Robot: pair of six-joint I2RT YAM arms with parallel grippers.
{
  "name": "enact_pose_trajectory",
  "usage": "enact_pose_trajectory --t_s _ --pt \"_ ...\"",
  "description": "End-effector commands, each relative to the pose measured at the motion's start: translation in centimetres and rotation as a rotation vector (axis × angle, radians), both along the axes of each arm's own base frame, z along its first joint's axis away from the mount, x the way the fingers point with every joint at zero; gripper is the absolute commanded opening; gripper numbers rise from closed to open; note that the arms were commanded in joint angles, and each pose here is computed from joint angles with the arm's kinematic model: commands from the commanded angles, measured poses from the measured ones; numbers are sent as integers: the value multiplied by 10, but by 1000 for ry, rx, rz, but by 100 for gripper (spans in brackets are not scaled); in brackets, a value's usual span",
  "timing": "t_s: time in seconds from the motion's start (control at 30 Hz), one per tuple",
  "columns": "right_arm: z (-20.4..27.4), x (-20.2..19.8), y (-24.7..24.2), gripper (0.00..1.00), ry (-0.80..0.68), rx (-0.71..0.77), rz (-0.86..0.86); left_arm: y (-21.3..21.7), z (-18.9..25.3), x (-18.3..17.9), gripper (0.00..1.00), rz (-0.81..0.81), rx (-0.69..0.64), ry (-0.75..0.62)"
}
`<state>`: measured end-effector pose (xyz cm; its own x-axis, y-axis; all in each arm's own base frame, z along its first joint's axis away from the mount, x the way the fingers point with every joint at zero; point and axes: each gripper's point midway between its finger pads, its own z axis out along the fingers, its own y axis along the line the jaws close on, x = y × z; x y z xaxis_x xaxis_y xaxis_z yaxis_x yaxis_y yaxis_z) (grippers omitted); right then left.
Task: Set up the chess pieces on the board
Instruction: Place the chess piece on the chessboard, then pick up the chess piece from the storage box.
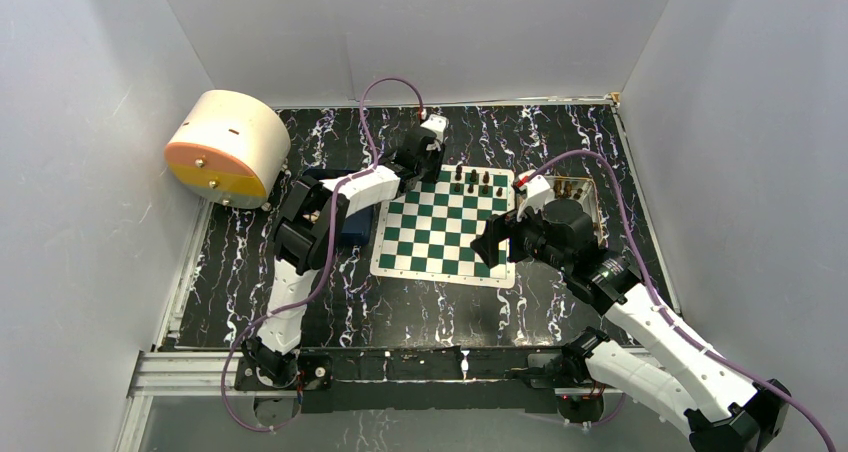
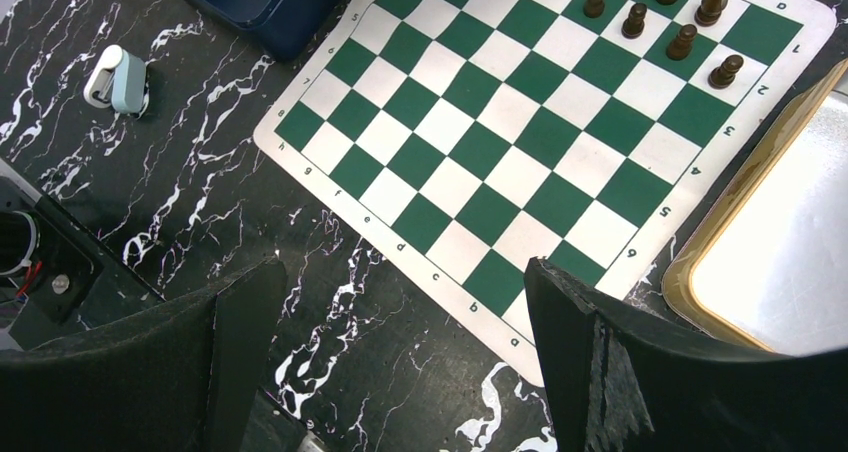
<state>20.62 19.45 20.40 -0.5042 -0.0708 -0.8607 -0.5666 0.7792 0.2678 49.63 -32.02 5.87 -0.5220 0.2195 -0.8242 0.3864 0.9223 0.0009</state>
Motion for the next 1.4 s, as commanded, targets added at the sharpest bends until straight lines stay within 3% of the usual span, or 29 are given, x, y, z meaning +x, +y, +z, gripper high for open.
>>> enact_pose_trajectory --t_s 0.0,0.3,0.53,0.57,0.63,0.7,0.9,1.17,1.37 --pt "28 7 3 99 -57 53 -20 -5 32 -2 38 -14 -42 -2" --pt "21 30 -4 99 11 39 -187 -7 97 -26 51 -59 -124 66" --pt "18 58 -17 99 14 -74 -320 31 137 -67 57 -53 -205 112" --pt "16 62 -19 99 13 -97 -336 38 139 -75 69 -52 -202 117" --pt "10 70 -26 99 27 -143 -376 50 146 -93 74 -61 -194 112" --pt "3 78 -33 99 56 -184 -399 61 153 -112 87 -75 -190 106" --pt "-21 106 -65 97 158 -222 -476 92 149 -169 89 -121 -174 101" --pt "-51 143 -140 81 195 -268 -679 127 110 -208 93 -106 -111 98" --pt "-72 167 -185 54 208 -295 -775 144 104 -208 93 -53 -70 49"
